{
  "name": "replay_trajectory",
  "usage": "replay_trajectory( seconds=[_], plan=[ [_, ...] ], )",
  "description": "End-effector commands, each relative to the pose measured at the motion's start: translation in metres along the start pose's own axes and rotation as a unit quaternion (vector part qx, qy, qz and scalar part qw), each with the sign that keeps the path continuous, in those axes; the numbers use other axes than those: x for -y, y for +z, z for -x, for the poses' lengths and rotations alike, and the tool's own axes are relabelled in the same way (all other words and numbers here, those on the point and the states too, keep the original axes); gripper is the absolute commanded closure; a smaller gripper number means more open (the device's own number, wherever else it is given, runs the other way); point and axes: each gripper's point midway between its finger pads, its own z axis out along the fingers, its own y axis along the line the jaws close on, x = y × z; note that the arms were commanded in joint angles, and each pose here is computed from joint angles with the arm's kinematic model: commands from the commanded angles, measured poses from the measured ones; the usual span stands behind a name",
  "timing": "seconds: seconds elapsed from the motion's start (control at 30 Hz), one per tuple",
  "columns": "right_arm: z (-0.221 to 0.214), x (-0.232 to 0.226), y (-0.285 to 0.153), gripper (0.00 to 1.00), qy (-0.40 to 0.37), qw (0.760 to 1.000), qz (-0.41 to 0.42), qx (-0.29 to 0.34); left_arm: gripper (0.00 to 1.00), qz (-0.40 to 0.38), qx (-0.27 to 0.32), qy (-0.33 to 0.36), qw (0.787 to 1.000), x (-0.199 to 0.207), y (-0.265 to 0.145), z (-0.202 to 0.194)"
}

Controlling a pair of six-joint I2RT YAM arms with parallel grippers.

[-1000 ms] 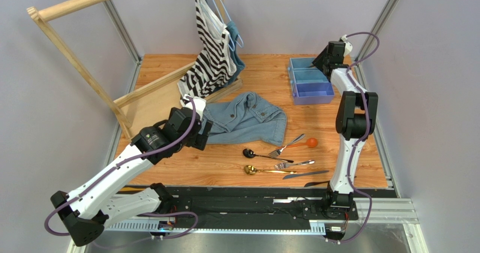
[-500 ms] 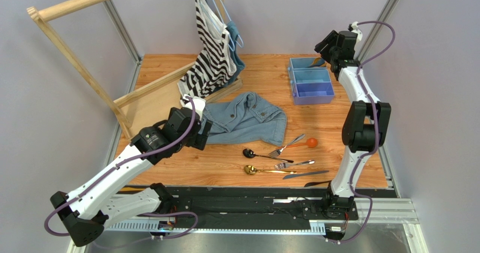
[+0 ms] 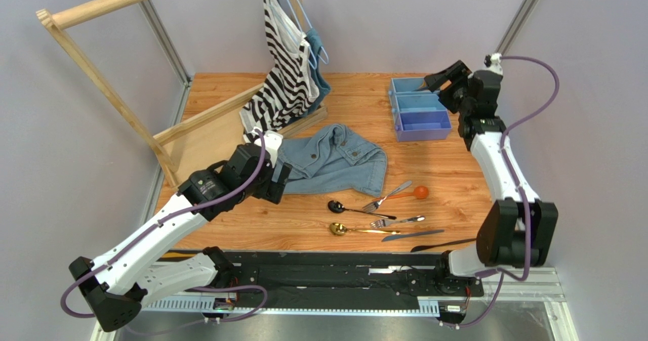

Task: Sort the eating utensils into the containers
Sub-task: Place the spoon in the storage box, then pick up the spoon from the center of the board.

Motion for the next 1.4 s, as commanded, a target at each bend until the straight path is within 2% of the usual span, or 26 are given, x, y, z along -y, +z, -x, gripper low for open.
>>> replay_trajectory(
  seconds=[0.0,0.07,0.37,0.57,0.67,0.87,1.1,1.37],
  plan=[
    [-0.026,0.002,-0.04,0.27,0.022,0.999,0.026,-0.011,0.02,-0.057,0.02,0.012,0.998,0.021,0.001,0.014],
    [-0.025,-0.005,-0.06,0.27,0.02,0.999,0.045,0.004,0.02,-0.076,0.018,0.014,0.997,0.029,0.003,0.017],
    [-0.09,0.024,-0.119,0.27,0.032,0.997,0.054,-0.046,0.03,-0.148,0.01,0.021,0.989,0.069,0.016,0.035],
    [-0.121,0.041,-0.135,0.28,0.056,0.995,0.068,-0.052,0.05,-0.173,0.012,0.071,0.982,0.116,0.035,0.053],
    [-0.131,0.047,-0.144,0.27,0.054,0.995,0.07,-0.053,0.09,-0.185,0.006,0.096,0.978,0.143,0.047,0.06],
    [-0.14,0.056,-0.161,0.27,0.043,0.996,0.051,-0.06,0.19,-0.243,0.0,0.105,0.964,0.201,0.069,0.07],
    [-0.144,0.051,-0.166,0.29,0.06,0.994,0.07,-0.063,0.25,-0.295,0.007,0.118,0.948,0.26,0.096,0.077],
    [-0.144,0.045,-0.172,0.29,0.06,0.992,0.082,-0.068,0.29,-0.32,0.011,0.1,0.942,0.294,0.116,0.084]
  ],
)
